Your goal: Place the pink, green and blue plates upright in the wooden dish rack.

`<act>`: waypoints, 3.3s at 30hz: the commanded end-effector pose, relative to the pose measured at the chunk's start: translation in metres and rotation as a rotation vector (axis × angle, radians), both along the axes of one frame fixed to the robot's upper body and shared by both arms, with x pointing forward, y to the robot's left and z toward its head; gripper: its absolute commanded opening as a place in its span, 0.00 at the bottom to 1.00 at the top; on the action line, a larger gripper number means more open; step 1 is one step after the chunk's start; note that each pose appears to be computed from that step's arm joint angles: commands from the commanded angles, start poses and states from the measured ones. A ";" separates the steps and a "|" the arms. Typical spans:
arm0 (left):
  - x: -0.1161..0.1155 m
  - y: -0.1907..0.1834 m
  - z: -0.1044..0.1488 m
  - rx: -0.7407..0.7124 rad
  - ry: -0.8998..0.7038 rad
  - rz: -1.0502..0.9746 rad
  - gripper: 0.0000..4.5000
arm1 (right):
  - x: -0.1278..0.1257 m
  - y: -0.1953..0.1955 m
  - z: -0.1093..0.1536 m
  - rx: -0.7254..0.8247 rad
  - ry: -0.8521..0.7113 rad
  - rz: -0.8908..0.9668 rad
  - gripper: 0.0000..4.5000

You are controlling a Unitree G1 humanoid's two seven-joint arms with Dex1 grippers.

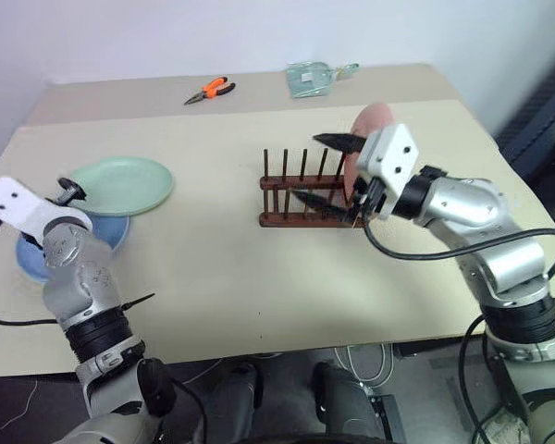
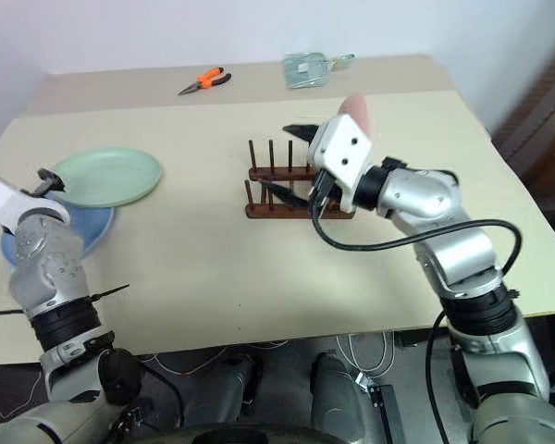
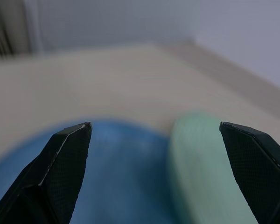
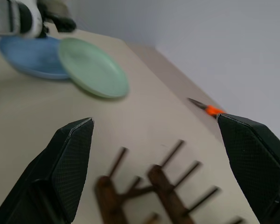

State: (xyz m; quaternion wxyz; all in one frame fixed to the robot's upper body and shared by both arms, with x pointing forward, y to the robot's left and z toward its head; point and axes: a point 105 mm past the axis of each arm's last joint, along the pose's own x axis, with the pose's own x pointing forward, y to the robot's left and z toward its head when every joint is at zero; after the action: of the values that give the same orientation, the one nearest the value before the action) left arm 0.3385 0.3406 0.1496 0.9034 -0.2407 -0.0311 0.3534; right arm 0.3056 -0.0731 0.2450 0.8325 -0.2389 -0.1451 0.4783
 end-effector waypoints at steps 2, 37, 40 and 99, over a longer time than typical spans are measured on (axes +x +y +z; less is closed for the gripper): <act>0.009 -0.014 -0.005 -0.225 -0.076 -0.120 0.95 | -0.008 0.005 0.002 0.012 -0.033 0.032 0.98; -0.024 -0.211 0.098 -0.004 -0.534 -0.976 0.19 | 0.028 0.066 -0.023 -0.261 -0.473 -0.077 0.11; -0.020 -0.198 0.108 -0.037 -0.577 -0.920 0.50 | 0.025 0.069 -0.022 -0.273 -0.521 -0.073 0.00; -0.109 0.066 -0.015 -0.058 -0.073 0.486 1.00 | -0.007 0.047 0.022 0.088 -0.250 0.029 1.00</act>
State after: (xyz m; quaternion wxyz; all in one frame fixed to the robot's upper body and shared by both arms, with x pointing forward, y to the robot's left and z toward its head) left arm 0.2367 0.4056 0.1306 0.7955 -0.2467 -0.1020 0.5439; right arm 0.3059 -0.0314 0.2596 0.8243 -0.2532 -0.2468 0.4423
